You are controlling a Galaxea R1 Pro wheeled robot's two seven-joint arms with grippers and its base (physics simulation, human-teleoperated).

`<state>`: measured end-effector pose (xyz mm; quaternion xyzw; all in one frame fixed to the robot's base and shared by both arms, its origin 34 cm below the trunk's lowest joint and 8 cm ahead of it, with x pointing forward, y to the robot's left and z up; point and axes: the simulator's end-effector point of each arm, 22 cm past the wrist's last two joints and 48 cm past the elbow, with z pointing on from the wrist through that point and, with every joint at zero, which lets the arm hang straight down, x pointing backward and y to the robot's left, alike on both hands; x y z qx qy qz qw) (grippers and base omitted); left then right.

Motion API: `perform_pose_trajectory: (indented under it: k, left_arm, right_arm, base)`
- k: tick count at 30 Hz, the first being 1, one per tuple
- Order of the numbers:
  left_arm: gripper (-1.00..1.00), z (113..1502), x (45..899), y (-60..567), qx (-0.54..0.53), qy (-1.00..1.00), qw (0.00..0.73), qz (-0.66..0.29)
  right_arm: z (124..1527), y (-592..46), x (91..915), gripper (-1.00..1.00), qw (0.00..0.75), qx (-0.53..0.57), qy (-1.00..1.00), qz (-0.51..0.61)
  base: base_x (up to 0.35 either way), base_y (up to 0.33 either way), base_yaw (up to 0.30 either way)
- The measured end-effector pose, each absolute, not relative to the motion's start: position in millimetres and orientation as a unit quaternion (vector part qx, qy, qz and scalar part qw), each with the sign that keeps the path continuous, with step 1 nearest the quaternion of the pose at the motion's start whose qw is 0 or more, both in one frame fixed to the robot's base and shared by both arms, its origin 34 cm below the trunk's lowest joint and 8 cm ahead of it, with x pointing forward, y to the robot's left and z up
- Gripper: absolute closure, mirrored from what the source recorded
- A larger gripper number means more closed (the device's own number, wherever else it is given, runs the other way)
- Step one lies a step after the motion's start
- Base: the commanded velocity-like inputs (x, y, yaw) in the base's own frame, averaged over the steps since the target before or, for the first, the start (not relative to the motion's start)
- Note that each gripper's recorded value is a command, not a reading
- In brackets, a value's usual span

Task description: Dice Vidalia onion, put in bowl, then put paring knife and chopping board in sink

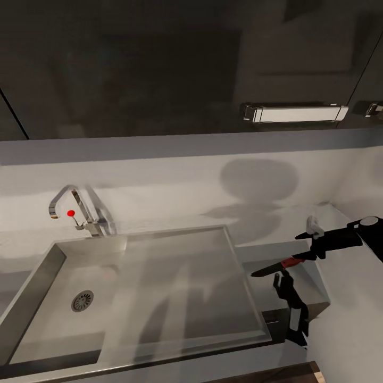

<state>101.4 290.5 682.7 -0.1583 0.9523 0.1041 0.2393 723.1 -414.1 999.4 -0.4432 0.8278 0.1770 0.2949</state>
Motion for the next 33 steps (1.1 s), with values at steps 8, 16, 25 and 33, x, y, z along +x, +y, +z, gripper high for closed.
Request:
perform_pose_trajectory:
  k: [8,16,25,33]
  left_arm:
    - [-1.00,682.6,100.6,290.6,-0.158,0.953,0.238,0.104]
    - [-1.00,682.2,95.7,291.0,-0.157,0.954,0.233,0.106]
    - [-1.00,682.1,95.4,291.0,-0.157,0.954,0.233,0.106]
    - [-1.00,682.2,93.3,291.1,-0.156,0.955,0.230,0.106]
  right_arm:
    - [986.8,-421.2,713.8,-1.00,0.262,-0.459,0.833,0.163]
    - [985.5,-420.9,712.9,-1.00,0.260,-0.460,0.833,0.163]
    - [985.7,-421.7,712.8,-1.00,0.260,-0.460,0.833,0.163]
    - [981.3,-421.8,712.5,-1.00,0.257,-0.459,0.834,0.165]
  base:
    - [0.000,0.000,0.000]
    - [0.000,0.000,0.000]
    - [0.000,0.000,0.000]
    - [0.000,0.000,0.000]
